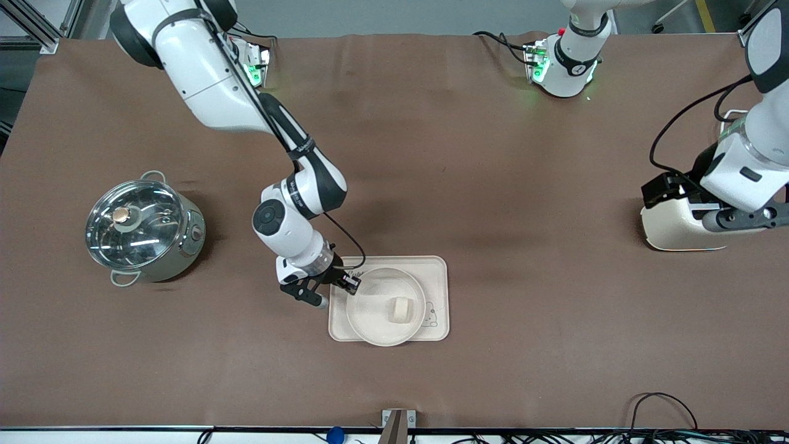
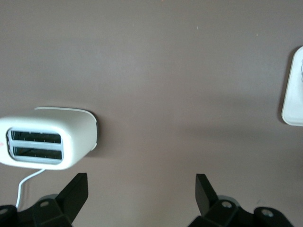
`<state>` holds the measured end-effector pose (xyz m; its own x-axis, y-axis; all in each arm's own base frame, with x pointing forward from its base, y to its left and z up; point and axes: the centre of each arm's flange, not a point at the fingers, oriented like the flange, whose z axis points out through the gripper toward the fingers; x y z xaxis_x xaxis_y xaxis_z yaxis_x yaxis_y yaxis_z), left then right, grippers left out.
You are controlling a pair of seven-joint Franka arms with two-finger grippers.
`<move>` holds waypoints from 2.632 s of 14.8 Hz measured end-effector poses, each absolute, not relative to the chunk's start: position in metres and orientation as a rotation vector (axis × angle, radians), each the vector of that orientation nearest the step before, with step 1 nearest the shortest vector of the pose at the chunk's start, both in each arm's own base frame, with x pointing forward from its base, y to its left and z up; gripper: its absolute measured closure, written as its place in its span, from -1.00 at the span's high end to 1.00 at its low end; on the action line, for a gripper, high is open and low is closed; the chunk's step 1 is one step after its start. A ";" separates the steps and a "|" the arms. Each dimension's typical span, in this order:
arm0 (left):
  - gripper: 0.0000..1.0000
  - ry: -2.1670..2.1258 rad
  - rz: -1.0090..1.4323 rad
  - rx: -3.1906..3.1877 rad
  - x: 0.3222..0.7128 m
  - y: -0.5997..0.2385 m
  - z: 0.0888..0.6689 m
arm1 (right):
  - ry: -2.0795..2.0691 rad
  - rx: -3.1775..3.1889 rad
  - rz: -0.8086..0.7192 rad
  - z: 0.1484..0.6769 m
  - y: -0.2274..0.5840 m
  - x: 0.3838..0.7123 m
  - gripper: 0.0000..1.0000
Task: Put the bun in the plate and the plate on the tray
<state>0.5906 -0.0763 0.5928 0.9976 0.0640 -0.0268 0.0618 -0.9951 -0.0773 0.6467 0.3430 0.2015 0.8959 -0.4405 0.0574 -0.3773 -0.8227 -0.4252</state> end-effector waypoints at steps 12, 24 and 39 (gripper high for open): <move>1.00 0.014 0.013 -3.085 0.527 -0.070 0.627 | 0.505 -2.634 -0.174 0.190 0.347 0.630 -0.90; 1.00 0.119 -0.020 -3.091 0.524 -0.072 0.639 | 0.494 -2.665 -0.191 0.183 0.335 0.634 -0.78; 1.00 0.122 -0.031 -3.093 0.526 -0.073 0.642 | 0.520 -2.684 -0.143 0.243 0.309 0.653 0.63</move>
<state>0.5255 -0.0728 0.6423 0.9967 -0.0794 0.0182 -0.0785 -0.9958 -0.0466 0.6532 0.3089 0.2428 0.9254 -0.3782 0.0232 -0.3372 -0.8500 -0.4046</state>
